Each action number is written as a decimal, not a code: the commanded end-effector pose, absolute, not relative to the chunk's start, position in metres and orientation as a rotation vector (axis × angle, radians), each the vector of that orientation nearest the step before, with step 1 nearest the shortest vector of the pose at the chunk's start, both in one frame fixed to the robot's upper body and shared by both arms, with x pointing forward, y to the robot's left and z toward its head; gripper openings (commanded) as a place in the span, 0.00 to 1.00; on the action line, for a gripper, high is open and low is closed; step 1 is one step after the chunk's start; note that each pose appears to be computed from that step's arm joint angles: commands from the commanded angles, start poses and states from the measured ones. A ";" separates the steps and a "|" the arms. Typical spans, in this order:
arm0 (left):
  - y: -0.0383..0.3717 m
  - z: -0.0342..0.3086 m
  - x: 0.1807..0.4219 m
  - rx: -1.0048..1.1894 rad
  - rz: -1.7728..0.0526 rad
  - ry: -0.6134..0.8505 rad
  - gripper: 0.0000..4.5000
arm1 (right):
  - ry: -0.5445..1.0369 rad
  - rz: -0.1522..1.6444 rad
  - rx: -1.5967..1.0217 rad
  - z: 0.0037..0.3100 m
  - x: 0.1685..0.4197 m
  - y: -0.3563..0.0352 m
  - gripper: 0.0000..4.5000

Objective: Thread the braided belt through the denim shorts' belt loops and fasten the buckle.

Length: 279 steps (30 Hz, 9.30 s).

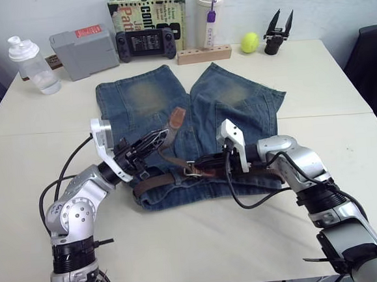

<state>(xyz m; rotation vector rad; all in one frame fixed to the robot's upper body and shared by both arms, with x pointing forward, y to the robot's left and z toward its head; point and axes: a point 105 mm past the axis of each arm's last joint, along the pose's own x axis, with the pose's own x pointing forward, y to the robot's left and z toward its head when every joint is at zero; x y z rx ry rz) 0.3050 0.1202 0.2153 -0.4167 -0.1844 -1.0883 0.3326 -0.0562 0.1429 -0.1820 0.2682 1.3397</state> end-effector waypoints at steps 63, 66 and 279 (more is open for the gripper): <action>0.158 0.148 0.304 -0.408 -0.940 -0.078 0.00 | 0.615 1.456 -0.413 0.085 0.336 -0.041 0.02; 0.158 0.151 0.306 -0.402 -0.947 -0.085 0.00 | 0.664 1.464 -0.456 0.078 0.331 -0.045 0.02; 0.048 0.163 0.351 0.894 -1.510 -0.111 0.00 | -0.224 0.798 -0.915 0.149 0.293 -0.057 0.01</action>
